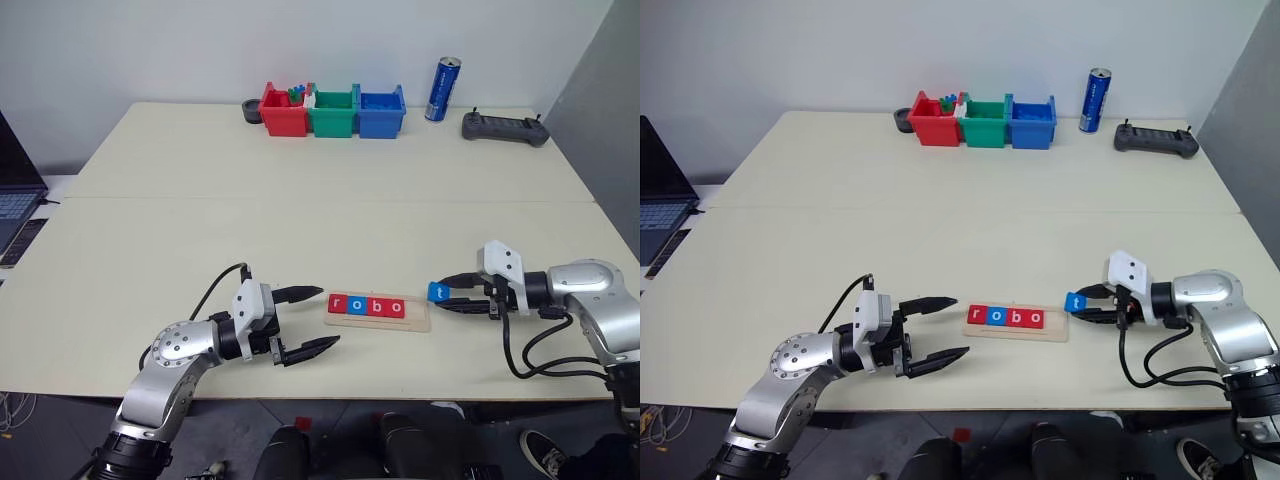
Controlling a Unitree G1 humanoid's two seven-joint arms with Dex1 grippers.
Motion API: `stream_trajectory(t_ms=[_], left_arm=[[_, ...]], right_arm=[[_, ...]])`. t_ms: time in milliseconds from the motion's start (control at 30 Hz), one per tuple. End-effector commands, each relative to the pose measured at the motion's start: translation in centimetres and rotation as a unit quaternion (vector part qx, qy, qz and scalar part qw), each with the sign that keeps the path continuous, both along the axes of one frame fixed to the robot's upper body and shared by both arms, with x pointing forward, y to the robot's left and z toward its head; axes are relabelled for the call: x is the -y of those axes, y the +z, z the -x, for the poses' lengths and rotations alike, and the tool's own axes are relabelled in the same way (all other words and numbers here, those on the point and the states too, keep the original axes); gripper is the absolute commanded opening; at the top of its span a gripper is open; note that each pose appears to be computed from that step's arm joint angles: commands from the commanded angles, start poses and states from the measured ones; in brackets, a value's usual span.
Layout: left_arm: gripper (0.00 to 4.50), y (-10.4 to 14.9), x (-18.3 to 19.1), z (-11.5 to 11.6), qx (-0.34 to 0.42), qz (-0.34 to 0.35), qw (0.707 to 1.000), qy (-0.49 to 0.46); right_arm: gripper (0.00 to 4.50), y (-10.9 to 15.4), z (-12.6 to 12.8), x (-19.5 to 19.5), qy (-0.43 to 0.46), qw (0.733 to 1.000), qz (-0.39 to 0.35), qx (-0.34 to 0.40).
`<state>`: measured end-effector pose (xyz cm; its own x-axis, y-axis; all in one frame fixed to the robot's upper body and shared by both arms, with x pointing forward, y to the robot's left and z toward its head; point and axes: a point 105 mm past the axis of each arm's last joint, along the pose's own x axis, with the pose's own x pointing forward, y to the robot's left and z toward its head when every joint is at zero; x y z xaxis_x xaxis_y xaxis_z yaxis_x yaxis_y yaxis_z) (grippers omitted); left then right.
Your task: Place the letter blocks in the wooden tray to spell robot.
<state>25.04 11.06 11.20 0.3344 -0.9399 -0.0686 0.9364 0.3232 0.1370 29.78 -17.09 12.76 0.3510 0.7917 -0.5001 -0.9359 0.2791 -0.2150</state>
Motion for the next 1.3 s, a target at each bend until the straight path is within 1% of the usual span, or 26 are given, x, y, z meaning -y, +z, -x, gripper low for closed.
stream_trajectory(t_ms=[33, 333, 700, 1300], left_arm=[[4.5, 1.2, 0.0, -0.1, 0.027, 0.003, 1.0, -0.005], [4.5, 1.2, -0.1, -0.3, 0.031, -0.001, 1.0, -0.004], [4.5, 1.2, -0.4, -0.2, 0.034, -0.003, 0.999, -0.001], [4.5, 1.3, -0.3, -0.4, 0.034, -0.003, 0.999, -0.004]], right_arm=[[1.46, 0.1, 0.3, -1.2, 0.017, 1.0, 0.005, 0.012], [1.46, -0.8, 0.2, -1.4, 0.033, 0.999, 0.03, 0.01], [1.46, -1.5, -0.3, -2.3, 0.05, 0.998, 0.037, 0.009], [1.46, -2.4, 0.0, -2.2, 0.063, 0.996, 0.058, -0.003]])
